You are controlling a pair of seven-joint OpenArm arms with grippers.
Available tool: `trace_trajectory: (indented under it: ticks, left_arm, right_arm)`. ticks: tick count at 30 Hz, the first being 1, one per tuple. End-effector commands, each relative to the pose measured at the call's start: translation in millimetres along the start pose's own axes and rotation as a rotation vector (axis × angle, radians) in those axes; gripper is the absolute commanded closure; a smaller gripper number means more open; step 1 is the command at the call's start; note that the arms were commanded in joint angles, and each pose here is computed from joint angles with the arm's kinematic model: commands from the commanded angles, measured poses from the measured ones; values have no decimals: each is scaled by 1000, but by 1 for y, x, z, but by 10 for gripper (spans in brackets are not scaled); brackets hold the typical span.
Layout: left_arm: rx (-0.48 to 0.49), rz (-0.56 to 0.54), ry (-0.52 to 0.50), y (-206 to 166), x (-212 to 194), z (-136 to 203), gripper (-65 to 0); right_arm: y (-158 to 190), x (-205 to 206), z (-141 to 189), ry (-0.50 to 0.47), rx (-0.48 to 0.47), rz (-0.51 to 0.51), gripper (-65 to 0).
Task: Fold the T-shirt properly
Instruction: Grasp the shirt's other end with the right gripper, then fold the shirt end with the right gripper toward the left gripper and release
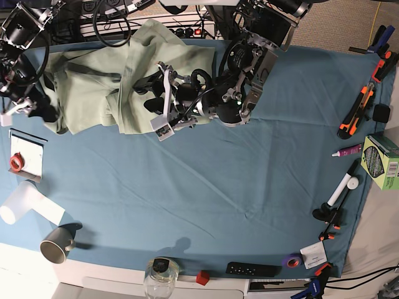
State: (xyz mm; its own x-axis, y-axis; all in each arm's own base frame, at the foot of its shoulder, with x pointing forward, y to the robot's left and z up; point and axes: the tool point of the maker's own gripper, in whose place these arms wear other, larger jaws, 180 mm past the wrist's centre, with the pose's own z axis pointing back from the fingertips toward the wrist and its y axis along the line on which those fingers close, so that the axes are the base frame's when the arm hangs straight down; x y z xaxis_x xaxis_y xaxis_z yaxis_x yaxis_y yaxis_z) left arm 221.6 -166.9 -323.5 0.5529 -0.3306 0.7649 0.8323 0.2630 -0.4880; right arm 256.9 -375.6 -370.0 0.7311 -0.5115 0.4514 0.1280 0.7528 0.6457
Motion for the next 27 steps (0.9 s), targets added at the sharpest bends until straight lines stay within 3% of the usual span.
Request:
trace_trajectory:
  ticks: [1, 5, 9, 11, 17, 24, 26, 27]
  left_arm:
    - [-23, -25, -61, -7, 21, 1, -344]
    - [-22, -26, -61, -7, 21, 1, -344]
    - [-19, -19, -61, -6, 21, 1, -344]
    - [-19, -20, -61, -6, 21, 1, -344]
    - [-19, -20, -61, -6, 21, 1, -344]
    - [-19, -20, -60, -6, 21, 1, -344]
    - [-19, -20, -60, -6, 21, 1, -344]
    - [-19, -20, -57, -6, 20, 1, -344]
  right_arm:
    - [6, 13, 5, -1, 1, 41, -369]
    - [12, -9, -15, 117, 8, 78, -369]
    - [16, -18, -23, 167, 12, 96, -369]
    - [18, -17, -24, 161, 24, 93, -369]
    - [47, 5, -23, 38, 178, 45, -369]
    - [47, 5, -23, 37, 179, 45, -366]
    - [47, 5, -23, 37, 179, 45, -328]
    - [47, 5, -23, 36, 179, 45, -277]
